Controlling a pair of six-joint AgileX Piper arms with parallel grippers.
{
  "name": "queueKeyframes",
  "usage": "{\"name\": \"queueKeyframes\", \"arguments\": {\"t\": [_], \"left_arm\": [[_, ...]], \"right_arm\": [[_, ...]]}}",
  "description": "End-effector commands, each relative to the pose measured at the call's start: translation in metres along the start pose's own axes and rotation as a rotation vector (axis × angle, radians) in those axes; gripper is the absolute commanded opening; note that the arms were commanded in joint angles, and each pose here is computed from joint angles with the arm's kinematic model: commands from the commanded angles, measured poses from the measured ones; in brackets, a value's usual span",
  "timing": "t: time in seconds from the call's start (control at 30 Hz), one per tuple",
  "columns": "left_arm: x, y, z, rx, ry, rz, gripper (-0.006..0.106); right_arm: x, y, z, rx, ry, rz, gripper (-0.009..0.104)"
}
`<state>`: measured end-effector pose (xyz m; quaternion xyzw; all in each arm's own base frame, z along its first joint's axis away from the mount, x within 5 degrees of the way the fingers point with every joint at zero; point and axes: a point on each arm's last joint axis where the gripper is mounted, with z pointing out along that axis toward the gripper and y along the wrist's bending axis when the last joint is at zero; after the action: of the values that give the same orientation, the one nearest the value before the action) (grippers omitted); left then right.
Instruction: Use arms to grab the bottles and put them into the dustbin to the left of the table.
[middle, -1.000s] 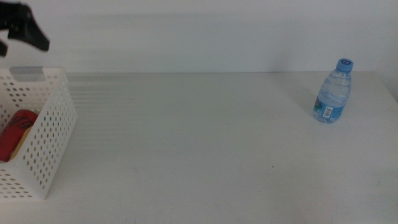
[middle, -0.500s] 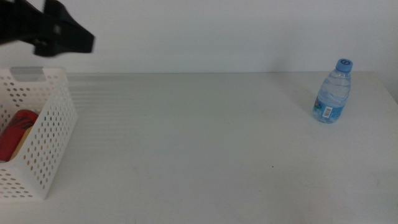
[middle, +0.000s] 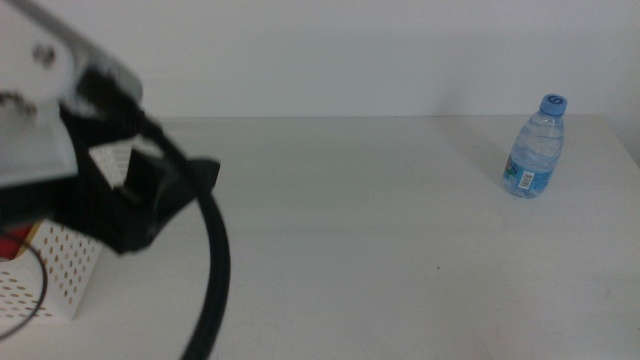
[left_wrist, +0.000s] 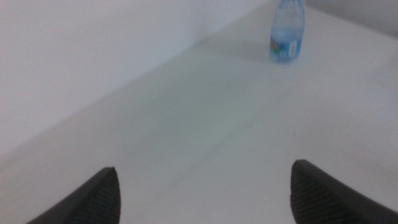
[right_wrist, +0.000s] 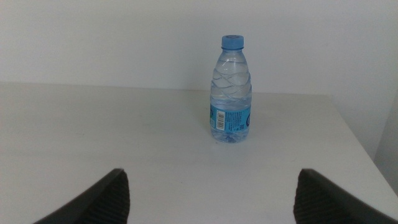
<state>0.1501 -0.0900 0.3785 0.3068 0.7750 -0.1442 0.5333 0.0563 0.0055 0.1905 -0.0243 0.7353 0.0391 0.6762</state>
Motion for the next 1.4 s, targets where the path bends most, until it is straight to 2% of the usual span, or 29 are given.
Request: {"name": "queueKeyframes", "arguments": {"t": [0.0, 0.3, 0.53, 0.83, 0.97, 1.17, 1.37], "left_arm": [[-0.004, 0.0, -0.006, -0.024, -0.086, -0.022, 0.09], [0.003, 0.0, -0.001, -0.023, -0.068, -0.031, 0.09], [0.018, 0.002, -0.002, -0.084, -0.088, 0.019, 0.09], [0.069, -0.003, -0.002, -0.132, -0.11, -0.177, 0.09], [0.078, -0.013, -0.001, -0.076, -0.111, -0.196, 0.09], [0.083, -0.031, 0.001, 0.029, -0.132, -0.136, 0.09], [0.082, -0.036, 0.001, 0.059, -0.137, -0.112, 0.09]], "right_arm": [[-0.011, 0.0, -0.003, 0.009, -0.111, -0.017, 0.077], [-0.011, 0.0, -0.003, 0.009, -0.111, -0.017, 0.077], [-0.011, 0.0, -0.003, 0.009, -0.111, -0.017, 0.077], [-0.011, 0.0, -0.003, 0.009, -0.111, -0.017, 0.077], [-0.011, 0.0, -0.003, 0.009, -0.111, -0.017, 0.077], [-0.011, 0.0, -0.003, 0.009, -0.111, -0.017, 0.077], [-0.011, 0.0, -0.003, 0.009, -0.111, -0.017, 0.077]]}}
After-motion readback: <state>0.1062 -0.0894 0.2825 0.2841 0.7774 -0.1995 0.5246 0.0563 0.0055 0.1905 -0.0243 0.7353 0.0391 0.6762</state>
